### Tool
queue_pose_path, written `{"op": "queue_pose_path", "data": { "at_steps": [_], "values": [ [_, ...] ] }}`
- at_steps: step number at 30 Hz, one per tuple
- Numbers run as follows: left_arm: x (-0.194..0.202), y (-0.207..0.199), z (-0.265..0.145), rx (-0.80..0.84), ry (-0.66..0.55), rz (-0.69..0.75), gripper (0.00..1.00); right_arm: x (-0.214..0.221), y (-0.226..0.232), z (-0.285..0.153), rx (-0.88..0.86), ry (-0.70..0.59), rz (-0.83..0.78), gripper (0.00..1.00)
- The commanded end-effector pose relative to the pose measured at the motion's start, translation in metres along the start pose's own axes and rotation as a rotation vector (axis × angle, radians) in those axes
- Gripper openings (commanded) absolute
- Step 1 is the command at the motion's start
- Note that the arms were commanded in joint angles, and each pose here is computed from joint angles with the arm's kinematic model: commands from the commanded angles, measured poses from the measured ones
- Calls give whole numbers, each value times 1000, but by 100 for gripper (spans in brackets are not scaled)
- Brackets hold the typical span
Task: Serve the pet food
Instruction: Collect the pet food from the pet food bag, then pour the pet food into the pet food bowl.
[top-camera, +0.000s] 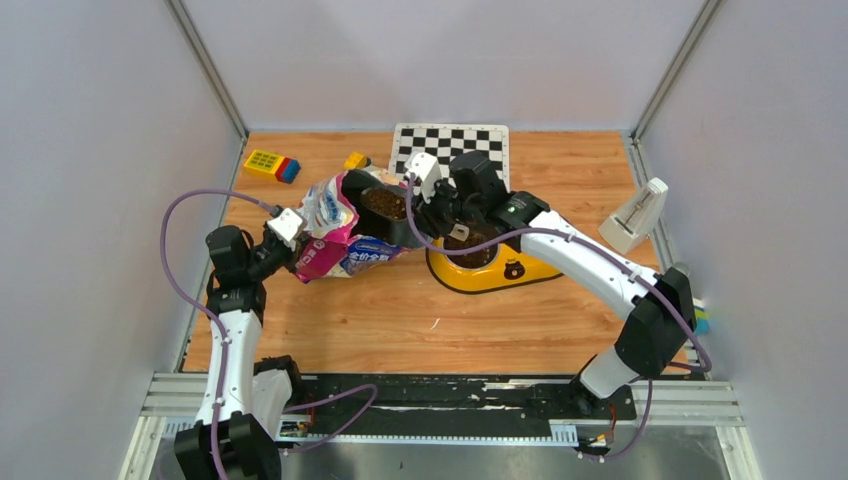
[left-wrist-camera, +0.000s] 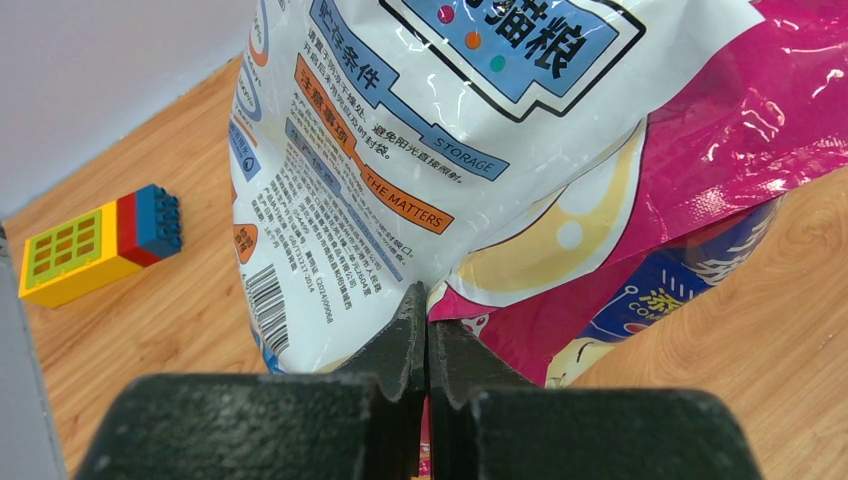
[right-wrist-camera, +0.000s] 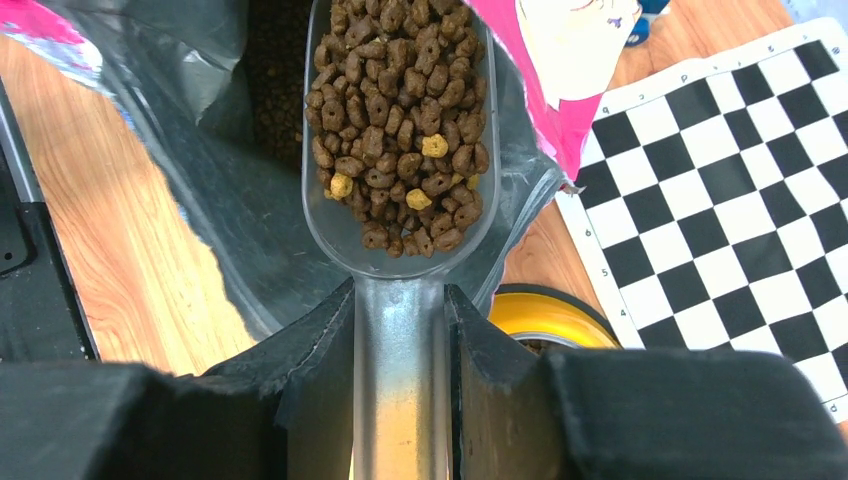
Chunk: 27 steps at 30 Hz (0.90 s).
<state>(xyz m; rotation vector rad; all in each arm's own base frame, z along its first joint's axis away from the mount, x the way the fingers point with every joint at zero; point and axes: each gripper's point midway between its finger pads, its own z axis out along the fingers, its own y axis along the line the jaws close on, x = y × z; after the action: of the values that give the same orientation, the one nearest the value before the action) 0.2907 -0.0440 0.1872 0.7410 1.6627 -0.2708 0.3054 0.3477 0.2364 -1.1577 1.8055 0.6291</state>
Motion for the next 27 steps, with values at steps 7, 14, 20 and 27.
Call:
{"op": "queue_pose_path", "data": {
  "at_steps": [7, 14, 20, 27],
  "values": [
    [4, -1, -2, -2, 11, -31, 0, -31, 6, -39, -27, -116, -98, 0],
    [3, -1, -2, -4, 10, -31, 0, -28, 10, -55, -37, -109, -117, 0],
    [3, 0, -3, -5, 9, -30, 0, -29, 8, -72, -27, -125, -117, 0],
    [3, 0, -2, -4, 11, -33, 0, -24, 1, -87, -8, -133, -105, 0]
  ]
}}
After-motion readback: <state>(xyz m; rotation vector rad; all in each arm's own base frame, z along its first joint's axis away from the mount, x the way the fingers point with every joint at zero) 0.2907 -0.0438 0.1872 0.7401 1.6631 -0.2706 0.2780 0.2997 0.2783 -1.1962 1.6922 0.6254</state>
